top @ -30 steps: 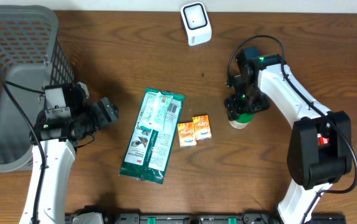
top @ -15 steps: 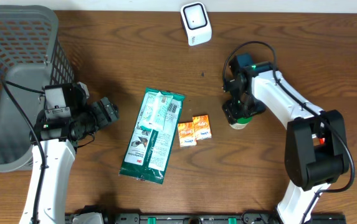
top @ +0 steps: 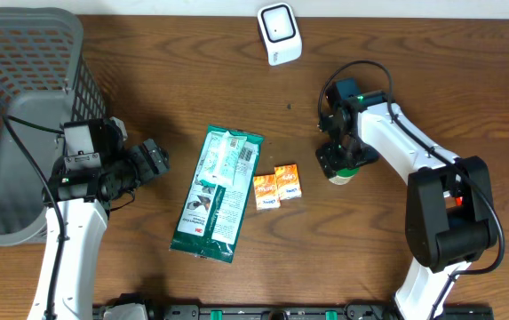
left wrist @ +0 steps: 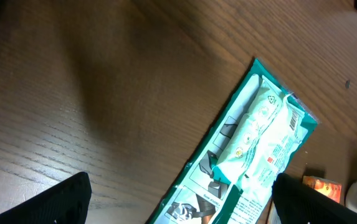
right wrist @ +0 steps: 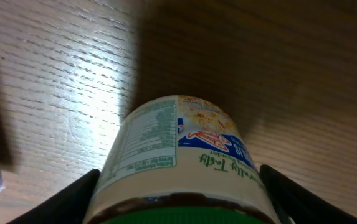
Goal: Scan the item barcode
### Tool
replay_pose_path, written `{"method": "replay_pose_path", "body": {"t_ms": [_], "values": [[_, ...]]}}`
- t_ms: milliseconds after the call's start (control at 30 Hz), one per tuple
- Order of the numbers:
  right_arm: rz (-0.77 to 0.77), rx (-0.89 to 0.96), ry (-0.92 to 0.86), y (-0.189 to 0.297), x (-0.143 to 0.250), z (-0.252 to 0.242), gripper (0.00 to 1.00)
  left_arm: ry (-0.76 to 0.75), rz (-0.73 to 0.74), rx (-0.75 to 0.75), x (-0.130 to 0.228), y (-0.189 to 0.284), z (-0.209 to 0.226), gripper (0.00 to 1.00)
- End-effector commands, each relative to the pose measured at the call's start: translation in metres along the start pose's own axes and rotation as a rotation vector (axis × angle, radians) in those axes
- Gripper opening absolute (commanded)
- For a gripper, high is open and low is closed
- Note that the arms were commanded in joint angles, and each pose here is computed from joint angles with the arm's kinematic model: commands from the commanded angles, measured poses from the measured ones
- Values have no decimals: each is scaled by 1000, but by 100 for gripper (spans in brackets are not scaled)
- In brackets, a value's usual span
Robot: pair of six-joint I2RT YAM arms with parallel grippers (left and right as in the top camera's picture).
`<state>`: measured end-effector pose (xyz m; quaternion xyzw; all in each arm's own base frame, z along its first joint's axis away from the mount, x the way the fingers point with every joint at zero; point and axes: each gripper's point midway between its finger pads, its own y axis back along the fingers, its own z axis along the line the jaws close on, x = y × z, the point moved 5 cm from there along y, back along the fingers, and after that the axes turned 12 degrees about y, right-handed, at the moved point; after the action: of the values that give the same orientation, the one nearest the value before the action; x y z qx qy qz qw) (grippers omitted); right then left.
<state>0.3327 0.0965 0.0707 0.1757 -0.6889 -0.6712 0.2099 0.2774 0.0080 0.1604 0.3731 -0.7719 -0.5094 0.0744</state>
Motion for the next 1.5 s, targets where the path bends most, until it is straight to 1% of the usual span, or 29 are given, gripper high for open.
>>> {"method": "replay_pose_path", "body": {"t_ms": [0,67,233,400,433,533,667,733,800,833,867,900,1100,1300,1367,1467], "values": [[24,11,-8,-4,3,1,80,21,-11,-14,-3,1,3,93],[25,11,-8,-6,4,1,79,21,-11,-14,-3,1,3,93],[22,11,-9,-11,5,1,72,21,-11,-14,-4,1,3,93],[13,13,-24,-10,3,1,51,21,-11,-14,-3,1,3,93],[12,13,-24,-9,3,1,49,21,-11,-14,-3,1,3,93],[-1,16,-25,4,1,0,49,21,-11,-14,-4,1,3,93],[-76,8,-26,40,-4,4,49,21,-11,-14,-4,1,3,93],[-141,-5,-17,62,-7,10,48,21,-11,-14,-4,1,3,93],[-210,-8,-28,85,-7,14,43,21,-11,-14,-4,1,3,93],[-251,-7,-42,100,-5,16,26,21,-11,-14,-4,1,3,93],[-286,-5,-74,113,-2,17,4,21,-11,-14,-4,1,3,93],[-318,-4,-103,127,1,18,1,21,-11,-14,-4,1,3,93],[-428,4,-152,210,17,20,1,21,-11,-14,-4,1,3,93],[-594,31,-148,295,15,17,1,21,-11,-14,-4,1,3,93],[-628,36,-147,316,14,17,1,21,-11,-14,-3,1,3,93],[-658,41,-147,334,10,15,1,21,-11,-14,-4,1,3,93]]}}
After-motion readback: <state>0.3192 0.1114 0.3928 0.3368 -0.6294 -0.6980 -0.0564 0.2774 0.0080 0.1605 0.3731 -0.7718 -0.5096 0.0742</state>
